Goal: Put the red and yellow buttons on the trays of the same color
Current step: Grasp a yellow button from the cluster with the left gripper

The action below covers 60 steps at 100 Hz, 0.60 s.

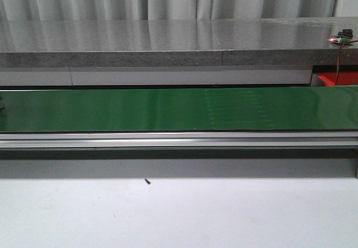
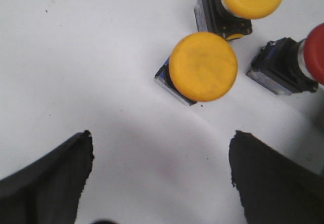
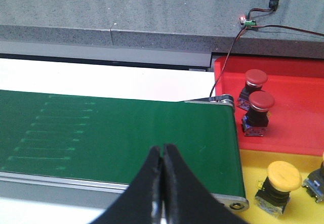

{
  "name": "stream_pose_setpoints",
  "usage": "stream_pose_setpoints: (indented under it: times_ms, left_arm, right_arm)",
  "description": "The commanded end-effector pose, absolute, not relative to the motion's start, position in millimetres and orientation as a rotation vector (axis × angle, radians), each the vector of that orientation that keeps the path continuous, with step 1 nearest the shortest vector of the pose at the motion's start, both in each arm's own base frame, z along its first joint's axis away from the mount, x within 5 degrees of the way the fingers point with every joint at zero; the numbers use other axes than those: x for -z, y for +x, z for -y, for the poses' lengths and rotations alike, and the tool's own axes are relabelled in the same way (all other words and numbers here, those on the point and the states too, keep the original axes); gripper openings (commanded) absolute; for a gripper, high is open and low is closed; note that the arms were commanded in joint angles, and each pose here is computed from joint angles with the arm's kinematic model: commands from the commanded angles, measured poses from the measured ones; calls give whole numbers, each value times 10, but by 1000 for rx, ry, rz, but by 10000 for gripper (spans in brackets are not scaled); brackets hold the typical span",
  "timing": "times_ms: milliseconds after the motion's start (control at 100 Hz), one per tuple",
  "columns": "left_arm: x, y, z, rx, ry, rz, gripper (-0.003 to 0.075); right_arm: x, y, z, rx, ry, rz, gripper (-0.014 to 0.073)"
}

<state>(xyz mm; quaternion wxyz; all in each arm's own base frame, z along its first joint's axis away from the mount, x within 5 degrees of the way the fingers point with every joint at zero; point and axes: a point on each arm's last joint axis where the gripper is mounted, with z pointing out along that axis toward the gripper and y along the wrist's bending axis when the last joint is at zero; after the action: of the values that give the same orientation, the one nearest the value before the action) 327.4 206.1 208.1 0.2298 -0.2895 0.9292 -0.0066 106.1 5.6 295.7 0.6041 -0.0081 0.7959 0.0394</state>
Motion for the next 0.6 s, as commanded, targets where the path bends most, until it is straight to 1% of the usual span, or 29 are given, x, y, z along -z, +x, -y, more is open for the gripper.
stream_pose_setpoints:
  times_ms: [0,190,320,590]
  left_arm:
    - [-2317,3352,-2102,-7,-783,-2425,546]
    - [-2236,3452,-2099,-7,-780,-2398,546]
    - [-2182,3542,-2039,-20,-729,-2395,546]
    - [-2243,3654,-2008,-74,-681,-2297,546]
  right_arm:
    - [-3115,1071,-33,-71,2,-1741,-116]
    - [-3115,1071,-33,-71,2,-1741,-116]
    - [-3115,1071,-33,-71,2,-1741,-116]
    - [-3115,1071,-33,-71,2,-1741,-116]
